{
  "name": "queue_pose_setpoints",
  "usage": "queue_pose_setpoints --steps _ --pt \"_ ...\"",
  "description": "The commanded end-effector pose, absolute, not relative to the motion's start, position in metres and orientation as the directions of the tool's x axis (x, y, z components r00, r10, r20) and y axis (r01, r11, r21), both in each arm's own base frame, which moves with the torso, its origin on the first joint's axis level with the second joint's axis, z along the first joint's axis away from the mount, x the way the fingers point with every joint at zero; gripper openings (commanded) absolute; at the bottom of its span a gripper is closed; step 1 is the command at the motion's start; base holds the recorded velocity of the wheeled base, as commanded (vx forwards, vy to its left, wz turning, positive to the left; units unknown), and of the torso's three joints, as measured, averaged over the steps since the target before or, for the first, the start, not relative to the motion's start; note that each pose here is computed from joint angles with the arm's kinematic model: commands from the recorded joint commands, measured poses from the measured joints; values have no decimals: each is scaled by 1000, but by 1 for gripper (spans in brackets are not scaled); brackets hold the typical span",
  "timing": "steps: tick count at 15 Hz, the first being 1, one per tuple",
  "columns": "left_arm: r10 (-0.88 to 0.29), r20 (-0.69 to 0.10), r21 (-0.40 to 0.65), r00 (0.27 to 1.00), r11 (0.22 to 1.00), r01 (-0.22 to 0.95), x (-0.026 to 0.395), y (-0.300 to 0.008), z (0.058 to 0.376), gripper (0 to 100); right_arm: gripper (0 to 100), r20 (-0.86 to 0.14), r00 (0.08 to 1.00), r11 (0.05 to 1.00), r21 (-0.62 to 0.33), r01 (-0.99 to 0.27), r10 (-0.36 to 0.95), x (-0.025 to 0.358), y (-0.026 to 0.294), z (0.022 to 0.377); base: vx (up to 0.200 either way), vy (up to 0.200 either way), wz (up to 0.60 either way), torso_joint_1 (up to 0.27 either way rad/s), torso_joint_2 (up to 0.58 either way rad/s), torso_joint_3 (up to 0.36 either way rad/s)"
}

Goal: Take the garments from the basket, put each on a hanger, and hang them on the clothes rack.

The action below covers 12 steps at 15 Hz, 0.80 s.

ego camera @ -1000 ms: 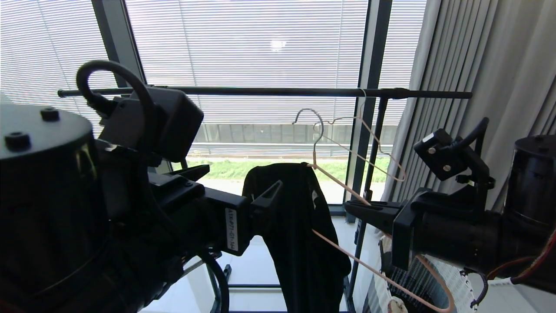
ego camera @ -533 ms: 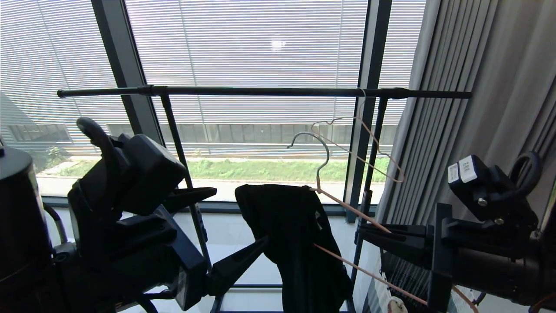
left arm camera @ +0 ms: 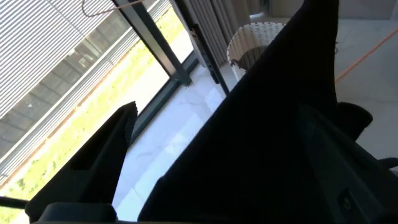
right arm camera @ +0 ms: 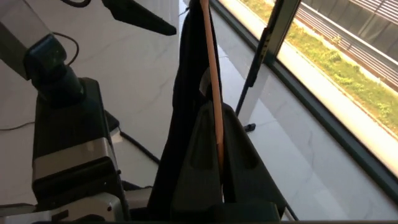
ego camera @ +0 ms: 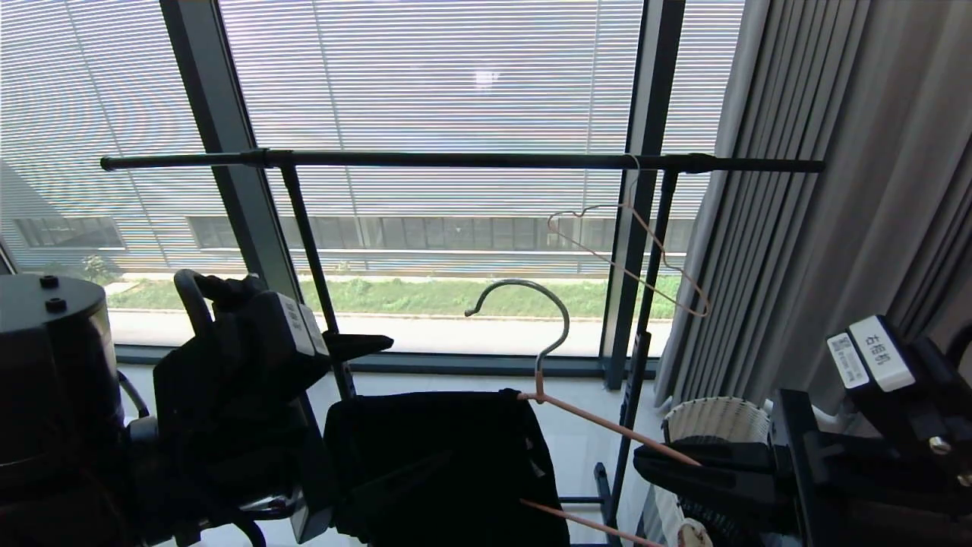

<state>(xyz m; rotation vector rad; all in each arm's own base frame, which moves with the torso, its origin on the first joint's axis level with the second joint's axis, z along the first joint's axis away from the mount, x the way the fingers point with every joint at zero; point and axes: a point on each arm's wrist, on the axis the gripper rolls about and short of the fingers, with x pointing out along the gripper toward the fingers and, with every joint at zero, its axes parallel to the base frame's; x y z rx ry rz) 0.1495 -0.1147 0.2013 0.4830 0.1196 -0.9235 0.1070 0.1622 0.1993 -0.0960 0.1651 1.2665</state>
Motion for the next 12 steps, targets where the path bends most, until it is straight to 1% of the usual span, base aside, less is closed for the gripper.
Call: queue_pose_setpoints --steps 1,2,3,7,8,12 --pt "-750 -341 330 567 469 819 154 -118 190 100 0 -177 258 265 20 -964 950 99 163 198 0 0 0 0 0 0" --pt "-768 -359 337 531 424 841 151 -117 184 100 0 -174 253 261 19 -965 952 99 163 199 0 0 0 0 0 0" --pt "-773 -368 338 517 407 848 150 -116 181 100 0 -168 250 256 16 -967 954 97 162 200 0 0 0 0 0 0" --pt "-781 -389 333 488 374 866 151 -117 174 100 0 -157 196 200 12 -980 968 86 164 202 0 0 0 0 0 0" --pt "-785 -400 330 473 358 874 151 -117 171 0 0 -155 178 182 11 -983 972 83 166 202 0 0 0 0 0 0" --pt "-784 -414 322 462 349 880 151 -118 167 0 0 -157 169 173 11 -985 973 80 166 202 0 0 0 0 0 0"
